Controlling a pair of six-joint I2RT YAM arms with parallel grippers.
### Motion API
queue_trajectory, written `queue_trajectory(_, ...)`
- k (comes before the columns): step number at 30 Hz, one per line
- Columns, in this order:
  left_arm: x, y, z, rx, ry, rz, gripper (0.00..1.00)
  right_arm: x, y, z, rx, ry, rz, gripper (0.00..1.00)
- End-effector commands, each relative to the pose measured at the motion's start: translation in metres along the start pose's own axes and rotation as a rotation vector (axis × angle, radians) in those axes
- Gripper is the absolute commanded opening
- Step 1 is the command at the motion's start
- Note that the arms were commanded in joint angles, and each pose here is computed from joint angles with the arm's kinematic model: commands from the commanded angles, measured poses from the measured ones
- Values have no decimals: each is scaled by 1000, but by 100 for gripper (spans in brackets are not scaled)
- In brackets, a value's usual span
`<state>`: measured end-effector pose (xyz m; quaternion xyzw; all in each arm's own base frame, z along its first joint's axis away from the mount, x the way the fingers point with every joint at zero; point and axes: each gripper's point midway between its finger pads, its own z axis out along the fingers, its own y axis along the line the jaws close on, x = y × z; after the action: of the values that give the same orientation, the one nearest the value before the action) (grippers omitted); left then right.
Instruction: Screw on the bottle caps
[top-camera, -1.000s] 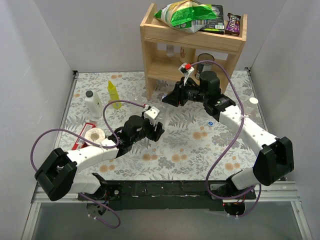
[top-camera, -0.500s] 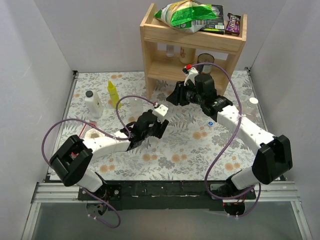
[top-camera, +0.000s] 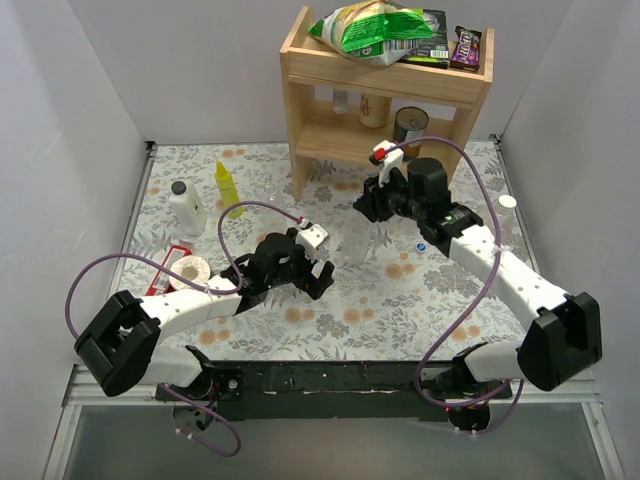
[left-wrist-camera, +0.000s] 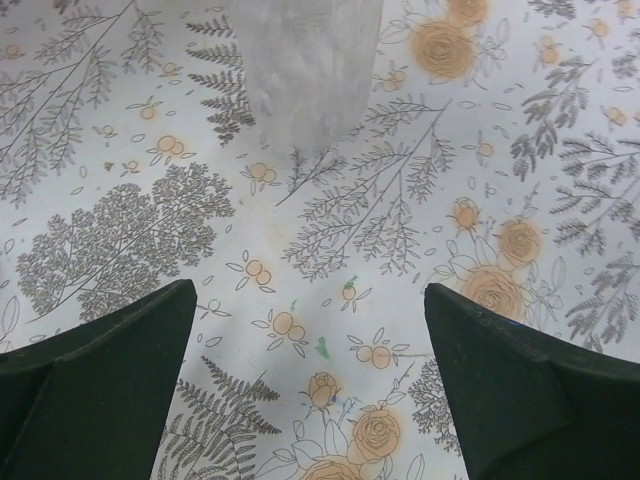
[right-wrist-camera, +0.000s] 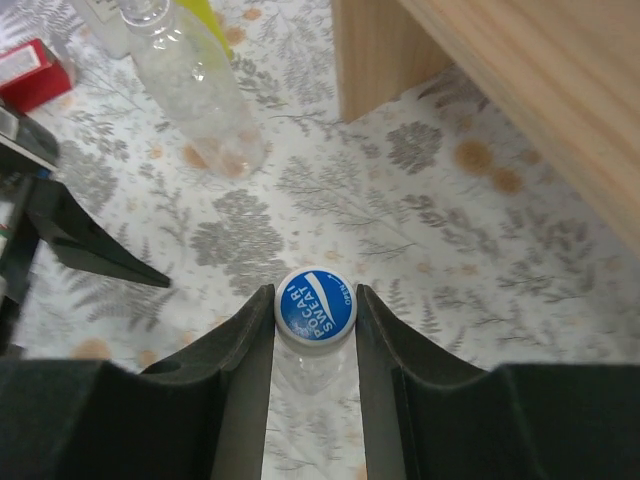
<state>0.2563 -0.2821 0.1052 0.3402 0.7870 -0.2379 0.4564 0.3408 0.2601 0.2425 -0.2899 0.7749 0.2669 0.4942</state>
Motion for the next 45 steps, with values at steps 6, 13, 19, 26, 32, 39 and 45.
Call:
queue_trajectory(6,7,-11,-9,129,39,14,98,-14,-53,-33,74,-168,-329,1)
queue_trajectory(13,9,-15,-6,150,65,0,98,-7,-78,-25,108,-168,-321,1)
queue_trajectory(19,10,-13,-6,146,77,5,98,-3,-91,-20,148,-152,-282,1)
queue_trajectory(26,11,-14,-5,153,75,-2,98,6,-112,-18,205,-107,-197,1)
queue_trajectory(32,13,-13,-2,154,84,-7,98,8,-124,-16,223,-84,-158,15)
queue_trajectory(39,16,-15,-1,166,97,-21,98,14,-132,-12,221,-42,-122,32)
queue_trajectory(45,17,-16,0,173,99,-22,98,16,-135,-10,220,-30,-112,42)
